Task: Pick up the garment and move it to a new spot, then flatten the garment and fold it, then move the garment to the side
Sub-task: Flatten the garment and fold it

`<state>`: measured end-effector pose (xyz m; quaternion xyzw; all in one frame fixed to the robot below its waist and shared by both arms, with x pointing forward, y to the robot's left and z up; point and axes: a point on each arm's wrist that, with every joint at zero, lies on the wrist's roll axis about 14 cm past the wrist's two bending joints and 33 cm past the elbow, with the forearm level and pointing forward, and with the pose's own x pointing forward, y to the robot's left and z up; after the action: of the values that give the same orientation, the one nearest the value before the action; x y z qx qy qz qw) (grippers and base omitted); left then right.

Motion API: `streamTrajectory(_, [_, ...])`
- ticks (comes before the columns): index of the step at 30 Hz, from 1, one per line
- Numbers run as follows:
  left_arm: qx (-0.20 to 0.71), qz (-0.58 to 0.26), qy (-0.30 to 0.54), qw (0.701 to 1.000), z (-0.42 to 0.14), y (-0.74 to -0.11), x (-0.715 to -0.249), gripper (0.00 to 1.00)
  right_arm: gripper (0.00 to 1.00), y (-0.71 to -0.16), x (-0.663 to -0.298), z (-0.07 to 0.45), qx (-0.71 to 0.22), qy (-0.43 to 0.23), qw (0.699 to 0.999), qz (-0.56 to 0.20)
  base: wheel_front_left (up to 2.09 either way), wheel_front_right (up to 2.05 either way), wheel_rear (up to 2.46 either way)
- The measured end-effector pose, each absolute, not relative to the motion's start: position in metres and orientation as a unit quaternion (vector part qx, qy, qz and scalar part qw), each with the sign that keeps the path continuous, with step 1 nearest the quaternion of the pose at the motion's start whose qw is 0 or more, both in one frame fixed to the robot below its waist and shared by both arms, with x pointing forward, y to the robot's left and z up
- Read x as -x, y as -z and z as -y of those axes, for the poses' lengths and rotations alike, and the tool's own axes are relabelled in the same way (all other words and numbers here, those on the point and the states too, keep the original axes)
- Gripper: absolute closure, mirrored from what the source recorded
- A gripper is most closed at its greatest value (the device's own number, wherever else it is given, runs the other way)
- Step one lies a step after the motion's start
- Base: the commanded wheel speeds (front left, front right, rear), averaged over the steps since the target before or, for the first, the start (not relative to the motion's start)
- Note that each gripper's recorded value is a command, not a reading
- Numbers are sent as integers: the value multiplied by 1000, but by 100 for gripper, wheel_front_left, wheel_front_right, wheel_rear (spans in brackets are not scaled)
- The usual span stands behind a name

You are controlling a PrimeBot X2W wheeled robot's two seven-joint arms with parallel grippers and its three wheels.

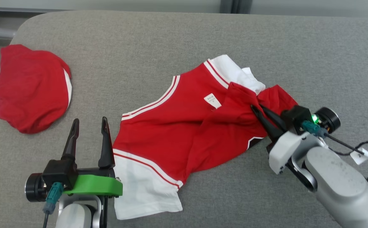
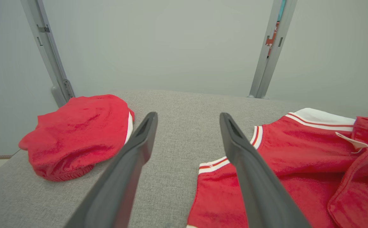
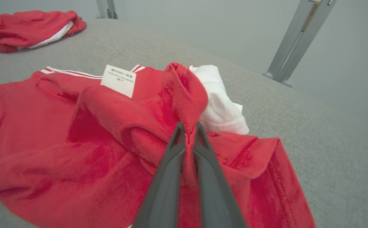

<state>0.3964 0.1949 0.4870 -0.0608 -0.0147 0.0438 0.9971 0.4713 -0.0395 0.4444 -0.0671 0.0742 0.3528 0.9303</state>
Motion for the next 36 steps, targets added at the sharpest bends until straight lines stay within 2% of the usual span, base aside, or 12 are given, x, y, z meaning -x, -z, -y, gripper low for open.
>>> streamTrajectory(4, [63,20,-32,997,-187,-491,-398,0,100,-436,-437,60,42,-329,940,-81,0,0,0])
streamTrajectory(5, [64,20,-30,997,-186,-490,-398,0,80,-436,-429,63,34,-323,942,-80,0,0,0])
streamTrajectory(6, [65,19,-25,997,-183,-490,-399,0,0,-436,-420,68,19,-309,948,-79,0,0,0])
streamTrajectory(13, [68,19,-15,997,-177,-489,-404,0,0,-453,-412,85,7,-271,961,-49,0,0,0])
streamTrajectory(24, [66,28,-10,997,-175,-495,-402,0,0,-521,-423,71,27,-296,954,45,0,0,0])
streamTrajectory(31, [67,25,-18,997,-179,-494,-398,0,0,-519,-441,79,49,-281,958,18,0,0,0])
streamTrajectory(36, [66,23,-23,997,-182,-493,-395,0,0,-516,-460,65,78,-299,951,-5,0,0,0])
